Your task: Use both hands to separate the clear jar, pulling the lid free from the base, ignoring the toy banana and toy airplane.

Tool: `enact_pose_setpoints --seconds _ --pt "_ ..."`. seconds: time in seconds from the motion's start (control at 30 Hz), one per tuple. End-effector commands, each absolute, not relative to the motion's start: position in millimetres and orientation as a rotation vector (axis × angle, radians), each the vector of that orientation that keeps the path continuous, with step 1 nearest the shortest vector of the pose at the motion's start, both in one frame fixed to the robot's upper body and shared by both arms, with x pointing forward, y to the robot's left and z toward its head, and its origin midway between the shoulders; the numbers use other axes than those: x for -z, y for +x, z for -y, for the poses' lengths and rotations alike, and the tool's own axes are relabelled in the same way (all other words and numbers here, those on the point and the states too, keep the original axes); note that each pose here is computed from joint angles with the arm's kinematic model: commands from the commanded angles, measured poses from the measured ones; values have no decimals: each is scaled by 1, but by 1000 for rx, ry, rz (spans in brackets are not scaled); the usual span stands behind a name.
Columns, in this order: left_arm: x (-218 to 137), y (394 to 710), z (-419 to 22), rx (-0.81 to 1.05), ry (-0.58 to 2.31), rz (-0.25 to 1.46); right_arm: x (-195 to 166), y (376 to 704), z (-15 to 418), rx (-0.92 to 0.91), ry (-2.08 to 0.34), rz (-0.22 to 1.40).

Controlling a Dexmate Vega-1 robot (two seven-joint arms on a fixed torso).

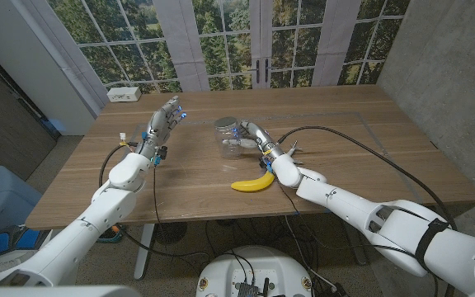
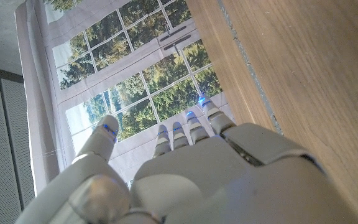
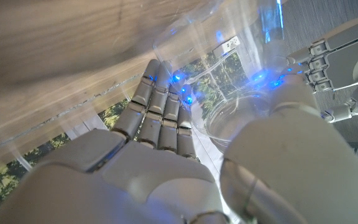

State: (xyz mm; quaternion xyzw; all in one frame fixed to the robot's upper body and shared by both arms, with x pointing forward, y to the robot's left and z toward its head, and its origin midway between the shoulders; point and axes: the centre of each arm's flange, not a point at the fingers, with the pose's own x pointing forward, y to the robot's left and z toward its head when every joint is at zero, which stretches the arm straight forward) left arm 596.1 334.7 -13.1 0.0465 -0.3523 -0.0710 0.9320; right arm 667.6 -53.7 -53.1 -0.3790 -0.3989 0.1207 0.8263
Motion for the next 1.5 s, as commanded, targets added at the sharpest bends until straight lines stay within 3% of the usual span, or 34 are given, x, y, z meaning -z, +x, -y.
enact_pose_setpoints --seconds 0.03,0.9,1.5 --pt "-3 583 -330 104 311 707 38 651 65 -203 -898 864" --pt "-59 555 -308 64 813 655 27 626 71 -120 -1078 970" --pt "-63 558 -278 194 926 621 22 617 69 -88 -1112 1022"
